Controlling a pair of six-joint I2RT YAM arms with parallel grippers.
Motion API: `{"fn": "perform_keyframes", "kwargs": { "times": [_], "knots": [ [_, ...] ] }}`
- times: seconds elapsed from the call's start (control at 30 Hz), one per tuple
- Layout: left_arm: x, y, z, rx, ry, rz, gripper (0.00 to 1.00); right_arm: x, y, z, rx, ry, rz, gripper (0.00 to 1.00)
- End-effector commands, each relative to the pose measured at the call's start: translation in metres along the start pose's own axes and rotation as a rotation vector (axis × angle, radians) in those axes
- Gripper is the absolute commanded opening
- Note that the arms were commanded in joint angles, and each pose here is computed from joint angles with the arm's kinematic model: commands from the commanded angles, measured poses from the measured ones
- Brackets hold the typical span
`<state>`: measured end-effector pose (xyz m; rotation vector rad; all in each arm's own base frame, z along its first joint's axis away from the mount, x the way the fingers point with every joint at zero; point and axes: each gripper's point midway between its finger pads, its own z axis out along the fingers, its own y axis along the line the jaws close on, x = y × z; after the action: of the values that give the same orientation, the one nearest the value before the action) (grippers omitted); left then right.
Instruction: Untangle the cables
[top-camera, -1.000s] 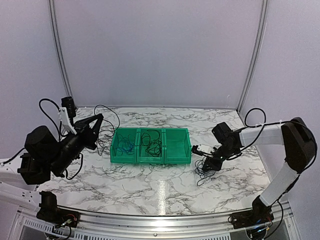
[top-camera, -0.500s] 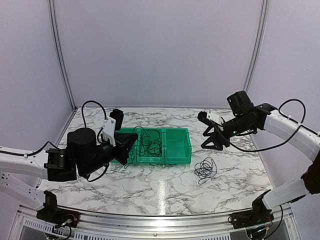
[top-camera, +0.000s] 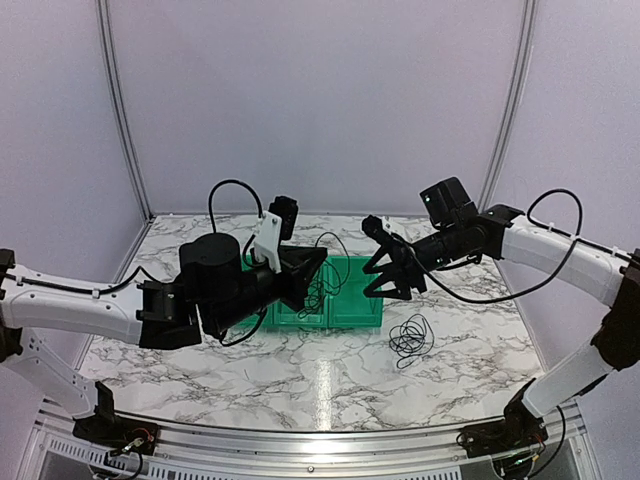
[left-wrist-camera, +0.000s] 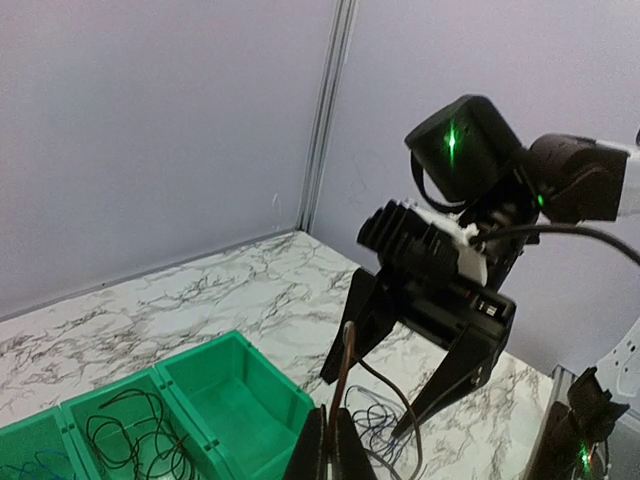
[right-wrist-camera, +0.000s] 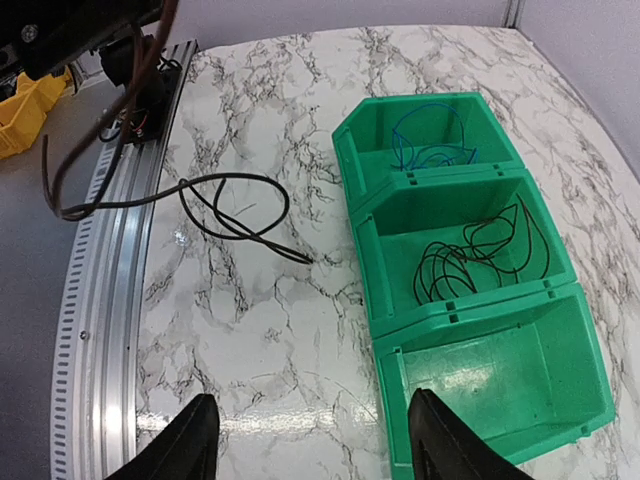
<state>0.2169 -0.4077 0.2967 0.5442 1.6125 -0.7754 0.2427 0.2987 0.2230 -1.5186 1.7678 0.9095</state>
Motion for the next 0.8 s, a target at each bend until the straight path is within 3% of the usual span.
{"fn": "perform_keyframes", "kwargs": {
  "times": [0.0, 0.3, 0.77],
  "knots": [
    [-0.050, -0.015, 0.005, 0.037, -0.144, -0.034, 0.00, -0.024, 0.003, 0.004, -0.012, -0.096, -0.047, 0.64],
    [-0.088, -0.032, 0.008, 0.100, -0.240, -0.083, 0.00, -0.037, 0.005, 0.011, -0.047, -0.160, -0.063, 0.65],
    [-0.099, -0.039, 0.004, 0.142, -0.267, -0.115, 0.00, -0.061, 0.026, 0.019, -0.236, -0.263, -0.053, 0.68]
  ]
}}
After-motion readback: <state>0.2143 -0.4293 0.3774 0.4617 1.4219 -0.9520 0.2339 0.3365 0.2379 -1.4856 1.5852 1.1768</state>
